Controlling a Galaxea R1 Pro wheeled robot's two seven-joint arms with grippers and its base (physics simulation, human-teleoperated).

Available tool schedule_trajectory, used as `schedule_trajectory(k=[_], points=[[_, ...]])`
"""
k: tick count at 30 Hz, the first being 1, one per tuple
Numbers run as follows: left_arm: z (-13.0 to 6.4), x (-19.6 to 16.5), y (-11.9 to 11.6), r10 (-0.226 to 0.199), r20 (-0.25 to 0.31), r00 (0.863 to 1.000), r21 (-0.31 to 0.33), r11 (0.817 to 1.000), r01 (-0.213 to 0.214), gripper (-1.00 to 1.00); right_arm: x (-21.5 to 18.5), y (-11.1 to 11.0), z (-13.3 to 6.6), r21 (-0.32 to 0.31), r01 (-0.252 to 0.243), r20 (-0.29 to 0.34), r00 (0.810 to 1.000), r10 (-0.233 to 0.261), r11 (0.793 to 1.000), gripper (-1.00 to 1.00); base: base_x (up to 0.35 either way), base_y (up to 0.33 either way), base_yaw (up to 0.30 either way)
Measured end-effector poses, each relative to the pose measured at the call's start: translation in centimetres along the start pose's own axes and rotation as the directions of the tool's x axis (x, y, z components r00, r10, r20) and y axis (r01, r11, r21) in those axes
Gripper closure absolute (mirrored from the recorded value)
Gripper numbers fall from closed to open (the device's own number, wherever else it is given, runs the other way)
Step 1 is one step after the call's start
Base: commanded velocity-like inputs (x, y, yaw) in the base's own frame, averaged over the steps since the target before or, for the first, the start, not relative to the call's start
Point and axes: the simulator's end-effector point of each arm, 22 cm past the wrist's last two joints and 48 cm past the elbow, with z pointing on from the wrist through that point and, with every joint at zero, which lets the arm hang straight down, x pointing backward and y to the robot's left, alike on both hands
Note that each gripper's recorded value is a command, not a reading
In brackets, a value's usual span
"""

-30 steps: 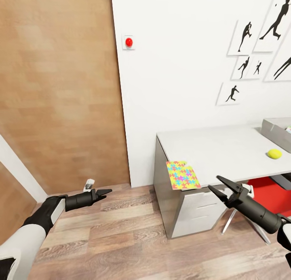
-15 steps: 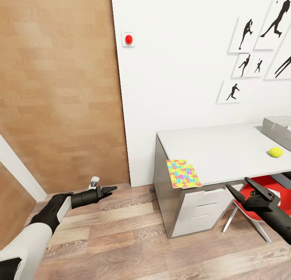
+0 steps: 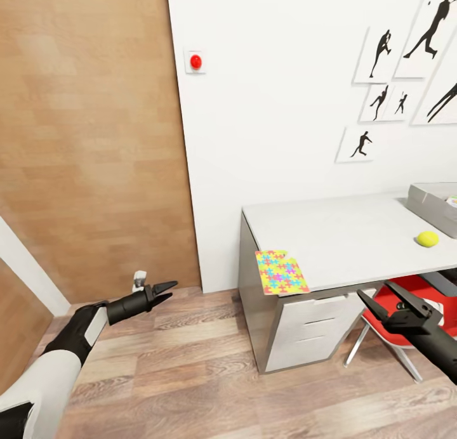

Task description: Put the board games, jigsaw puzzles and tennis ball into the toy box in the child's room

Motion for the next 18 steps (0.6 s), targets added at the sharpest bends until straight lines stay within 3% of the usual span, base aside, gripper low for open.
schedule_trajectory(k=[9,18], points=[[-0.25,-0.56,-0.02,-0.016,0.027,0.999,0.008,1.0,0.016,-1.0,-0.1,-0.08,0.07,0.004,0.015,0.007,1.0,-0.015,1.0,-1.0,0.0,-0.186,0.019],[-0.24,-0.49,0.09,-0.023,0.027,0.999,0.004,1.0,0.022,-1.0,-0.12,-0.09,0.11,0.004,0.018,0.009,1.0,-0.018,1.0,-1.0,0.0,-0.163,0.121]])
